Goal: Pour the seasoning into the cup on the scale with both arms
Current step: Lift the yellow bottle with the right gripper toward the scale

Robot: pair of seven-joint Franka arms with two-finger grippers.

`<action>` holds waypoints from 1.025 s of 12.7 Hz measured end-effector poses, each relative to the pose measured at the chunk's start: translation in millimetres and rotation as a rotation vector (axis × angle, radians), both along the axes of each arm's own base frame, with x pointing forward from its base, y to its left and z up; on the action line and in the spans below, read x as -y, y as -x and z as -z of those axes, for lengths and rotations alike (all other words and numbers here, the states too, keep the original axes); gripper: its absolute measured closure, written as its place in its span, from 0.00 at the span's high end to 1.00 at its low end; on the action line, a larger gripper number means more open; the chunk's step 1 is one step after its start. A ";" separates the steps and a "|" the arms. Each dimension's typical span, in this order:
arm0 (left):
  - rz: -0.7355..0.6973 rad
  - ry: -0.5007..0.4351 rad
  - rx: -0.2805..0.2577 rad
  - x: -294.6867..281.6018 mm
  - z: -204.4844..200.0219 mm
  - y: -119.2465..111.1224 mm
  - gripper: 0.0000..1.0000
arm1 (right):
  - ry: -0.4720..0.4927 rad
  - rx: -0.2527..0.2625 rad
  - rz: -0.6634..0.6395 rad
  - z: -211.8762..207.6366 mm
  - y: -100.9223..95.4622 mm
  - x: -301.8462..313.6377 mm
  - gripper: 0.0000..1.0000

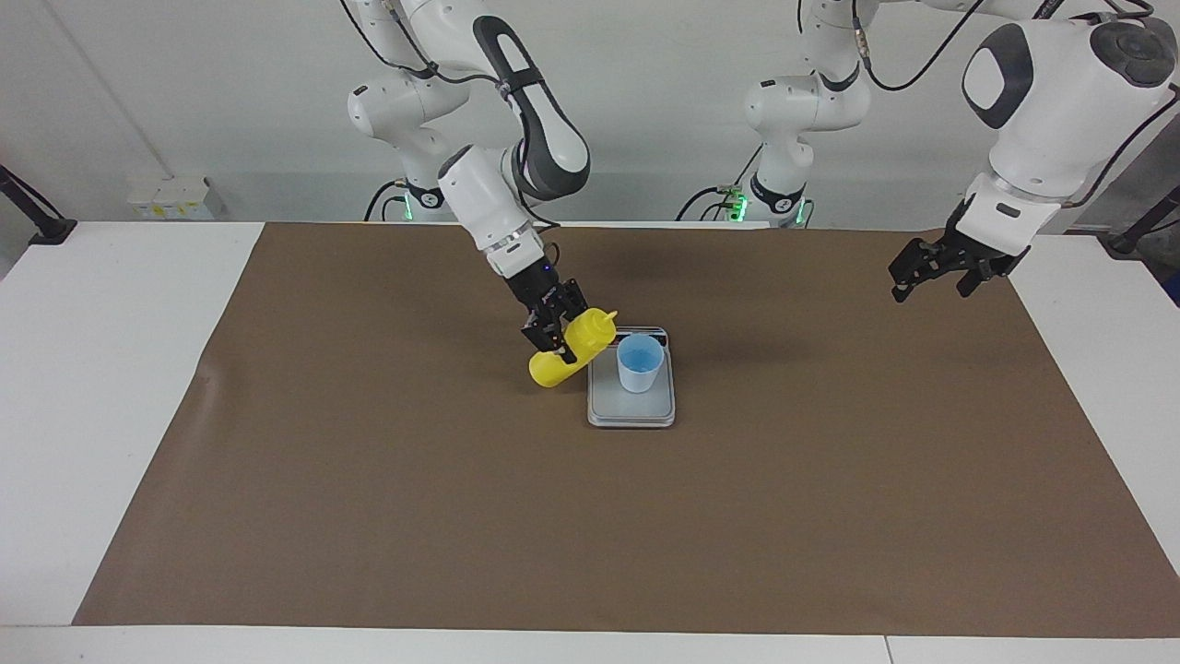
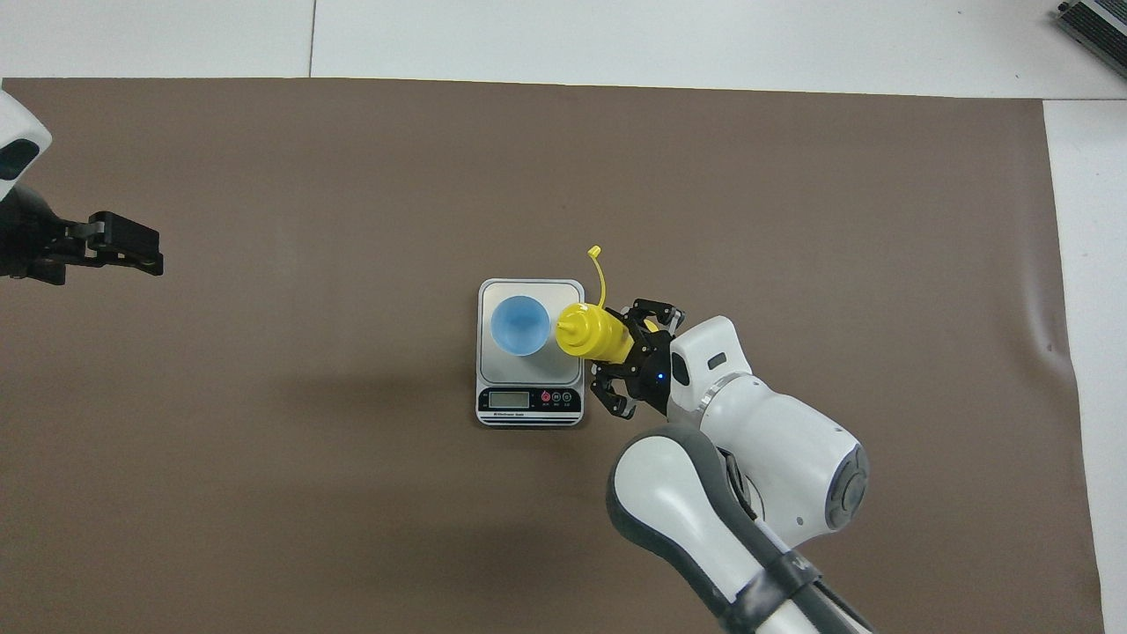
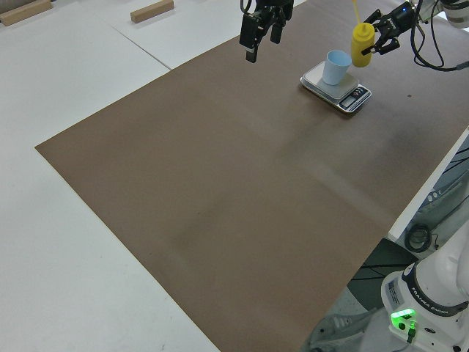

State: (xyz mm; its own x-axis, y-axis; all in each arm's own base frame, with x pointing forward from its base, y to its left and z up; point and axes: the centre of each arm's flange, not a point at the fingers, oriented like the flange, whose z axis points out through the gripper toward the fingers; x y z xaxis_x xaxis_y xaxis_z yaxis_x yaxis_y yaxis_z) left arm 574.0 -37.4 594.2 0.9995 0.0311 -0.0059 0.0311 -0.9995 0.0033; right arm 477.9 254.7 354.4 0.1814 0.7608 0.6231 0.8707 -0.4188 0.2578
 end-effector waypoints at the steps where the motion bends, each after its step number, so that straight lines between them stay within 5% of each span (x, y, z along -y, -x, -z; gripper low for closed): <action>1: 0.000 0.000 0.007 -0.1 -3.9 1.6 1.00 | 0.013 0.008 -0.012 -0.8 -1.7 1.1 0.57; 8: -0.013 -0.001 0.006 -6.7 -10.2 6.5 1.00 | 0.091 -0.005 -0.127 -1.1 -17.4 13.6 0.57; 13: -0.013 -0.001 0.006 -6.8 -10.1 6.5 1.00 | 0.234 -0.137 -0.156 -35.9 -34.1 3.4 0.57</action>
State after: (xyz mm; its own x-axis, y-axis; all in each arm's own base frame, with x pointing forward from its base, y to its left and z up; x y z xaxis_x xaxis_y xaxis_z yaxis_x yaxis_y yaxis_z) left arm 567.4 -30.7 604.3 0.9990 0.0441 -0.0001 0.0441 -0.9990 0.0022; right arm 512.0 251.3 390.3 0.1211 0.9058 0.4060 0.9531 -0.2204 0.2076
